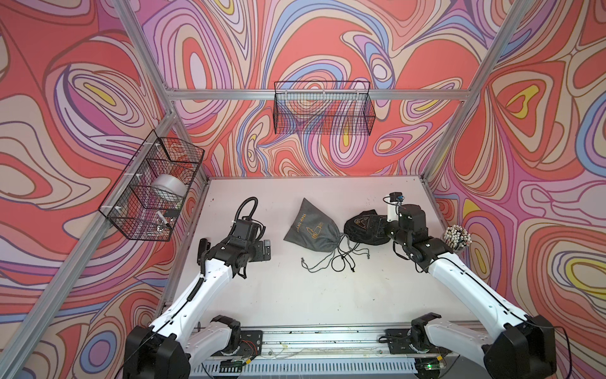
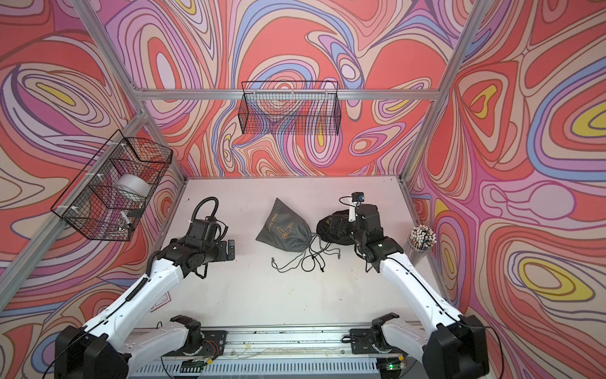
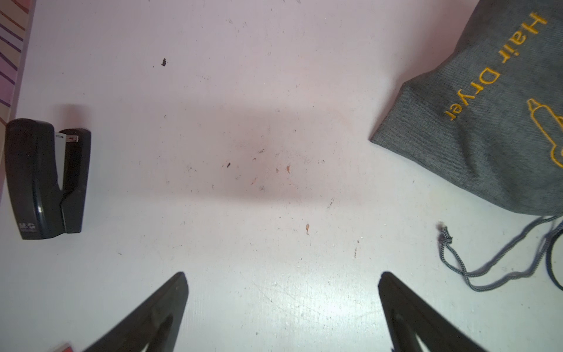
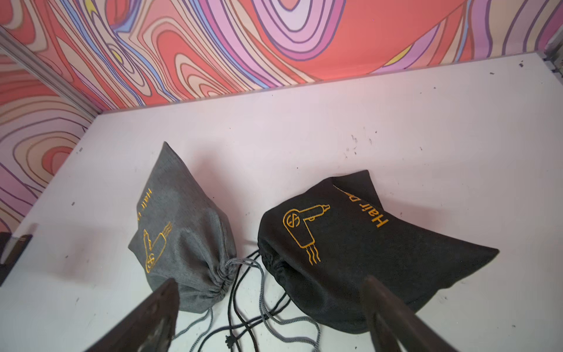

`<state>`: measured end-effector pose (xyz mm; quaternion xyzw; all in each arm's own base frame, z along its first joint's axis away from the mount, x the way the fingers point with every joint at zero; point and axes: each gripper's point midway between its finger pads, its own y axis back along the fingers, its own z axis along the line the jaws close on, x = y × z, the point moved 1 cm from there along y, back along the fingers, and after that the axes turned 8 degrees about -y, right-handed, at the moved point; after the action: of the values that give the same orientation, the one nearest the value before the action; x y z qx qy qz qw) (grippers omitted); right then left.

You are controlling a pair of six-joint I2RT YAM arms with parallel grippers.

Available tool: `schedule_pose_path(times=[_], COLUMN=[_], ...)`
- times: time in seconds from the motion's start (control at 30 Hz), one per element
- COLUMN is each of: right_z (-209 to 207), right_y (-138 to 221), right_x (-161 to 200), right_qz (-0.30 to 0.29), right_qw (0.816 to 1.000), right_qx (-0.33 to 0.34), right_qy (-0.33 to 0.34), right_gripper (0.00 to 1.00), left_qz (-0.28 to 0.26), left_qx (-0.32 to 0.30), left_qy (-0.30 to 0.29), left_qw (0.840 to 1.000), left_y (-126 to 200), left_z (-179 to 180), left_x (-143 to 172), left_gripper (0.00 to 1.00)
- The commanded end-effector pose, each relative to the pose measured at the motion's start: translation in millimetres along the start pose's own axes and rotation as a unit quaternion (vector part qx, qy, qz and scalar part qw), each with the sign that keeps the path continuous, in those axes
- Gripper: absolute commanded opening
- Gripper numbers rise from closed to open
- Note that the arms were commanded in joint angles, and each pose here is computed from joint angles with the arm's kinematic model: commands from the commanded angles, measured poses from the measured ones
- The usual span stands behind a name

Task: Pack away hair dryers
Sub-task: Place the drawstrings on both sides at the center of the board, then reset both arms

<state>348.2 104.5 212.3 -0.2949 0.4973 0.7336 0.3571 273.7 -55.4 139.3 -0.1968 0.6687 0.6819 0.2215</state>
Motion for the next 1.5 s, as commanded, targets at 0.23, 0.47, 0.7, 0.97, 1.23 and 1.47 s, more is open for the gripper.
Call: schedule_pose_path(times=[0.23, 0.47, 0.7, 0.97, 1.23, 1.47], right_z=[-61, -117, -134, -151, -152, -151], right_y=[5, -19, -73, -91, -91, -90], right_x=[1, 28, 18, 27, 27, 26], right_qz=[-0.155, -0.204, -0.188, -0.165, -0.166, -0.167], right_qw=[0.978, 0.967, 0.968, 0.976, 0.976, 0.976], right_qx=[0.118, 0.147, 0.148, 0.133, 0.134, 0.133], right_qy=[0.068, 0.045, 0.075, 0.050, 0.050, 0.049], right_gripper=[0.98, 0.98, 0.97, 0.98, 0.98, 0.98], left_qz=[-0.078, -0.195, -0.265, -0.255, -0.288, -0.307], left_qx=[-0.035, -0.080, -0.116, -0.063, -0.140, -0.136], left_qy=[0.014, 0.012, -0.081, -0.084, 0.025, -0.028], left_qw=[0.996, 0.978, 0.954, 0.961, 0.947, 0.942], left_y=[-5, -3, -18, -79, -94, -94], left_z=[13, 30, 28, 35, 92, 72], left_x=[-9, -28, -52, -65, -57, -59], left_gripper=[1.00, 1.00, 1.00, 0.97, 1.00, 1.00])
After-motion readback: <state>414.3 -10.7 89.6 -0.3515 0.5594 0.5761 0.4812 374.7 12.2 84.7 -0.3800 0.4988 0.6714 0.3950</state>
